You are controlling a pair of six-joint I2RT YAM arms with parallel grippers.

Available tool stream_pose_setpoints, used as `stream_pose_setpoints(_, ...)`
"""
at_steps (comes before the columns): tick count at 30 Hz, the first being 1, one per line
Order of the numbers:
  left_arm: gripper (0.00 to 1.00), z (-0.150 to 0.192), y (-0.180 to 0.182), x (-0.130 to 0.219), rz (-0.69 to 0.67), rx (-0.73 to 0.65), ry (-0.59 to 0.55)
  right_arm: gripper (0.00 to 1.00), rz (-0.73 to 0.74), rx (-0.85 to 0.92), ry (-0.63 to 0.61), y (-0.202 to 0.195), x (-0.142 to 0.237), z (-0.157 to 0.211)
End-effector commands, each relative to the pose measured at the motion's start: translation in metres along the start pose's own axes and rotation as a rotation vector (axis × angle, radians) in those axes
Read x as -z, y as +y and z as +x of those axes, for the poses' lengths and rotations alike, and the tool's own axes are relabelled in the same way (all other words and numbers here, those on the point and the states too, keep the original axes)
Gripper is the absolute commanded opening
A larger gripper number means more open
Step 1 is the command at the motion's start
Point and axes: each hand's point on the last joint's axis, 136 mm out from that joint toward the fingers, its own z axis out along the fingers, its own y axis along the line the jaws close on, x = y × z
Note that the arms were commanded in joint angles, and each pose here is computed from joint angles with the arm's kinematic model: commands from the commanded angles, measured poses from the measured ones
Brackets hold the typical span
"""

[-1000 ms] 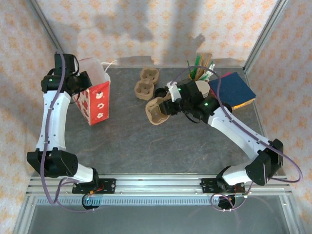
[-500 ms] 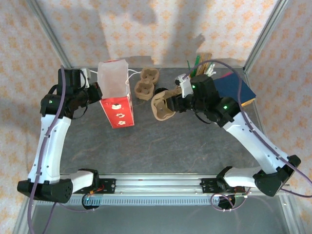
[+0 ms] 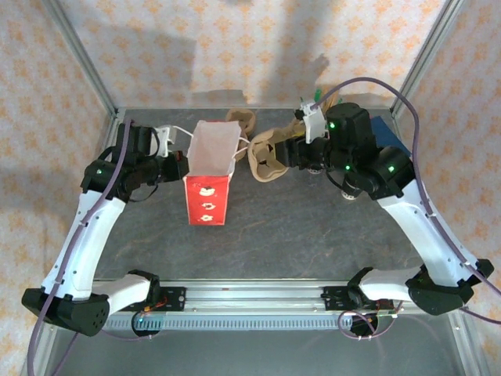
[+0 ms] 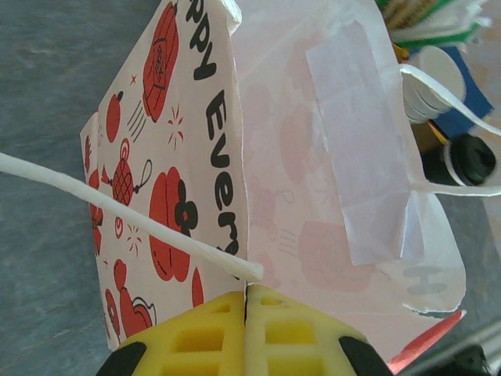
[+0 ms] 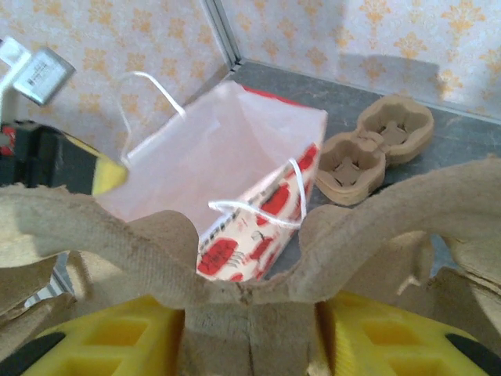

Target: Pack the takeout coffee

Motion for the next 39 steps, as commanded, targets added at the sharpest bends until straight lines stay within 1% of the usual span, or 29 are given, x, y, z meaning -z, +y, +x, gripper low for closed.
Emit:
stream_pose_setpoints(1, 0.00, -0.003, -0.031, -0.002, 0.149, -0.081, -0.015, 0.44, -0.023, 0.007, 0.029, 0.007, -0.001, -0.003)
stream_pose_setpoints(4, 0.00, 0.002, -0.048, -0.005, 0.227, -0.131, -0.003, 0.44, -0.058, 0.014, 0.052, 0.015, -0.006, -0.010)
stream_pose_setpoints(11, 0.00, 0.012, -0.064, -0.020, 0.313, -0.189, 0.031, 0.44, -0.150, 0.029, 0.107, 0.037, -0.024, -0.010)
stream_pose_setpoints(13, 0.00, 0.018, -0.062, -0.027, 0.314, -0.198, 0.061, 0.44, -0.179, 0.033, 0.119, 0.042, -0.028, -0.008)
stream_pose_setpoints(15, 0.00, 0.032, -0.055, -0.037, 0.307, -0.229, 0.124, 0.44, -0.204, 0.043, 0.133, 0.046, -0.032, -0.005)
stream_pose_setpoints(17, 0.00, 0.034, -0.048, -0.047, 0.270, -0.231, 0.129, 0.44, -0.218, 0.050, 0.151, 0.047, -0.039, -0.001)
stream_pose_setpoints(20, 0.00, 0.039, -0.055, -0.053, 0.315, -0.238, 0.153, 0.44, -0.239, 0.062, 0.181, 0.048, -0.049, 0.008)
stream_pose_setpoints(27, 0.00, 0.041, -0.056, -0.060, 0.313, -0.264, 0.165, 0.44, -0.288, 0.087, 0.240, 0.050, -0.070, 0.032)
stream_pose_setpoints(39, 0.00, 0.035, -0.063, -0.051, 0.326, -0.304, 0.149, 0.44, -0.260, 0.159, 0.326, 0.034, -0.102, 0.061)
